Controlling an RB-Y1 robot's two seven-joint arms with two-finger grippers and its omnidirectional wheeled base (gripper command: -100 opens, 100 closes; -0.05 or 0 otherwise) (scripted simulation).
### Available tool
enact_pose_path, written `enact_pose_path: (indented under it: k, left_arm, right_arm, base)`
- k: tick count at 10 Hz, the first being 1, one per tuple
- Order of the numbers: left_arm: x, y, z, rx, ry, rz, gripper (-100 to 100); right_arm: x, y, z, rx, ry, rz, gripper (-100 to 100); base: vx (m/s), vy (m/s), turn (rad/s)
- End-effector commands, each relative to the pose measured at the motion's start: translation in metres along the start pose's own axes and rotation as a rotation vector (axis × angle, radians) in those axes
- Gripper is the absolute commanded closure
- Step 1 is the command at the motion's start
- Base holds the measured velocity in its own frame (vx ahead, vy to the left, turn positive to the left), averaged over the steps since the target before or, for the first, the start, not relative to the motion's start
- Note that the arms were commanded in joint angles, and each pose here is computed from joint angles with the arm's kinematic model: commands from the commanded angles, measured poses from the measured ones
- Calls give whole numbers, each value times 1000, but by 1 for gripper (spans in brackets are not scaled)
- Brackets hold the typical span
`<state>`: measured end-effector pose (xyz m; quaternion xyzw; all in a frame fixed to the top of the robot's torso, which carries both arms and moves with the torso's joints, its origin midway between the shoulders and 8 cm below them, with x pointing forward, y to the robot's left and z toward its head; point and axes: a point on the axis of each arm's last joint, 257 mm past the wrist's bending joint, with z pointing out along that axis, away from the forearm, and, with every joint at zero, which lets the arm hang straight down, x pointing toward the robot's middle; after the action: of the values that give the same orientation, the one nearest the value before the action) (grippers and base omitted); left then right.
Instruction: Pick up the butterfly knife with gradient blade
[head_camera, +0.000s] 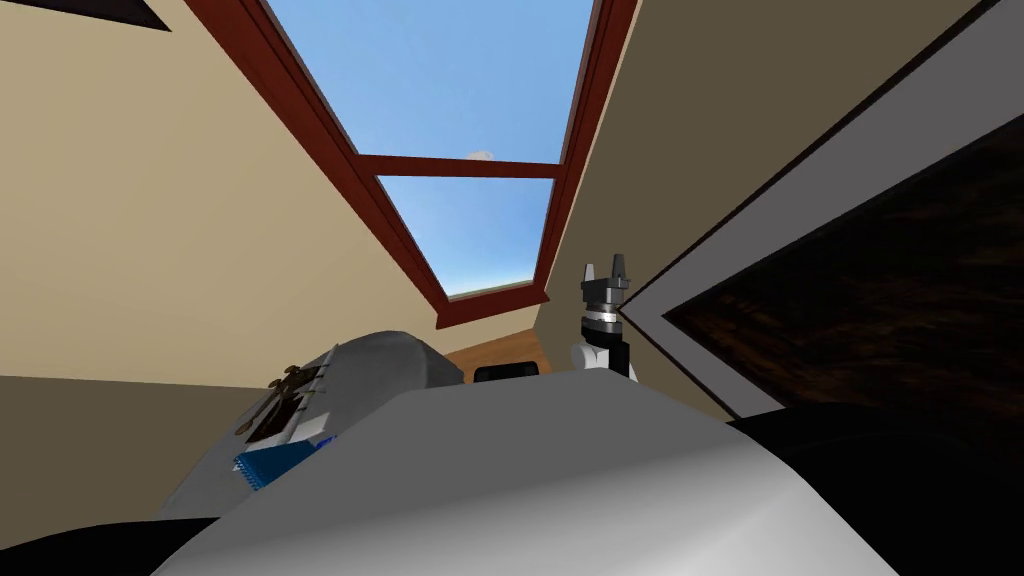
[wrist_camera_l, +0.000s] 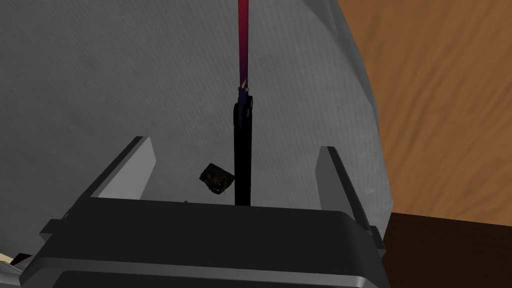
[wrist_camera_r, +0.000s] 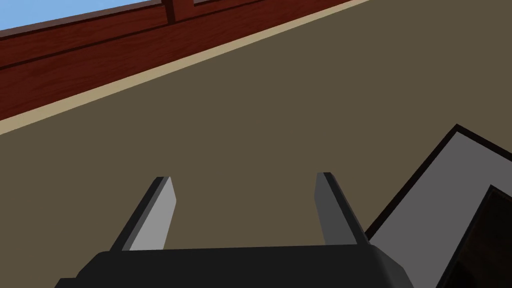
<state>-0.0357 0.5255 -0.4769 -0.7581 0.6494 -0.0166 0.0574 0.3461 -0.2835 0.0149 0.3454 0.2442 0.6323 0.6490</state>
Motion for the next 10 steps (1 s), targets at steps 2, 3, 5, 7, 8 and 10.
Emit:
enact_pose_path:
  k: [2, 3, 5, 7, 8, 10]
  left_arm:
    - [-24, 31, -2, -77, -53, -40, -100]
    - [-29, 40, -4, -97, -66, -51, -100]
    - [-30, 44, -4, -105, -70, -55, -100]
    - [-28, 49, 2, -106, -72, -58, -100]
    - [-27, 51, 5, -106, -72, -58, -100]
    - [-23, 55, 12, -105, -72, -58, -100]
  right_arm:
    - [0, 0, 0, 0, 0, 0, 0]
    - [0, 0, 0, 0, 0, 0, 0]
    - [0, 0, 0, 0, 0, 0, 0]
    - [0, 0, 0, 0, 0, 0, 0]
    - [0, 0, 0, 0, 0, 0, 0]
    - [0, 0, 0, 0, 0, 0, 0]
  base:
    - [19, 21, -132]
    - [26, 28, -227]
    - [18, 22, -106]
    - [4, 7, -4]
    - [12, 26, -3]
    - [13, 34, -4]
